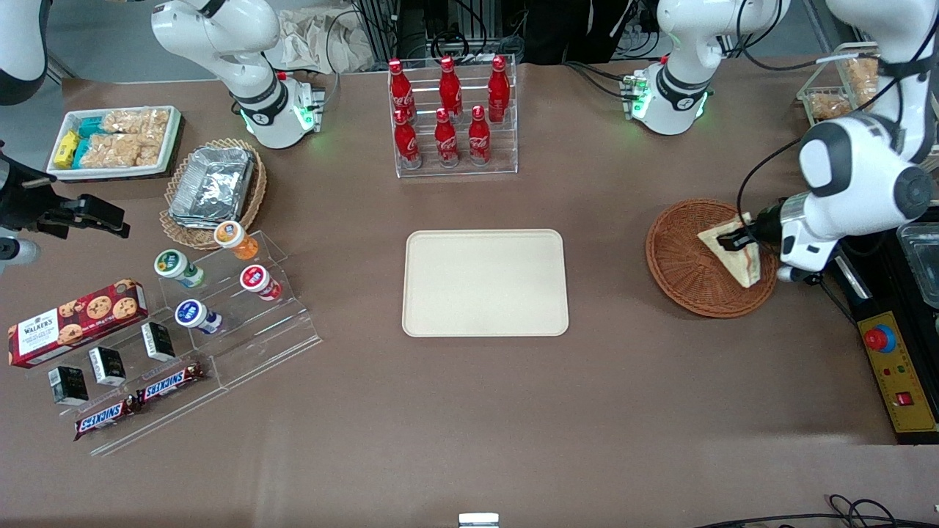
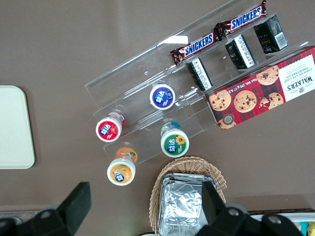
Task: Place sandwich from basket to tray
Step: 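Lift the sandwich up out of the basket with the left gripper, then carry the sandwich over the cream tray and lower it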
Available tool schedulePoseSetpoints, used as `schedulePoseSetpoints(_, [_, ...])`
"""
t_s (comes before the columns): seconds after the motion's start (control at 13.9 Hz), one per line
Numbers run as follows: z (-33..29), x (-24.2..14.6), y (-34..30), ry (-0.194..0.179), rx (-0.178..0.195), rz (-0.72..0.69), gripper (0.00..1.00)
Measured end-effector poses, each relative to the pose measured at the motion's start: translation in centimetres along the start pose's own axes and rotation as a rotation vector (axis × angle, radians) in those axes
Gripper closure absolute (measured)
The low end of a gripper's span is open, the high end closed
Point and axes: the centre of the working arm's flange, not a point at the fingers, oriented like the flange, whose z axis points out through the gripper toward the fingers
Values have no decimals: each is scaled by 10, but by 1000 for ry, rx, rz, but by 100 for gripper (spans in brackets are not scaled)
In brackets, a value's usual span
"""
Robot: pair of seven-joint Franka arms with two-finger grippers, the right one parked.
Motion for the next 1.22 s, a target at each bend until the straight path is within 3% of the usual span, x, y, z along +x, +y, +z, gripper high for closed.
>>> schedulePoseSetpoints(0.36, [-90, -36, 58, 12, 39, 136, 56])
schedulePoseSetpoints(0.72, [-77, -96, 187, 29, 101, 240, 56])
schedulePoseSetpoints(0.94, [-56, -105, 246, 7, 93, 252, 56])
schedulePoseSetpoints(1.08, [-36, -98, 275, 13, 64, 265, 56])
schedulePoseSetpoints(1.22, [-2, -94, 300, 28, 60, 276, 56])
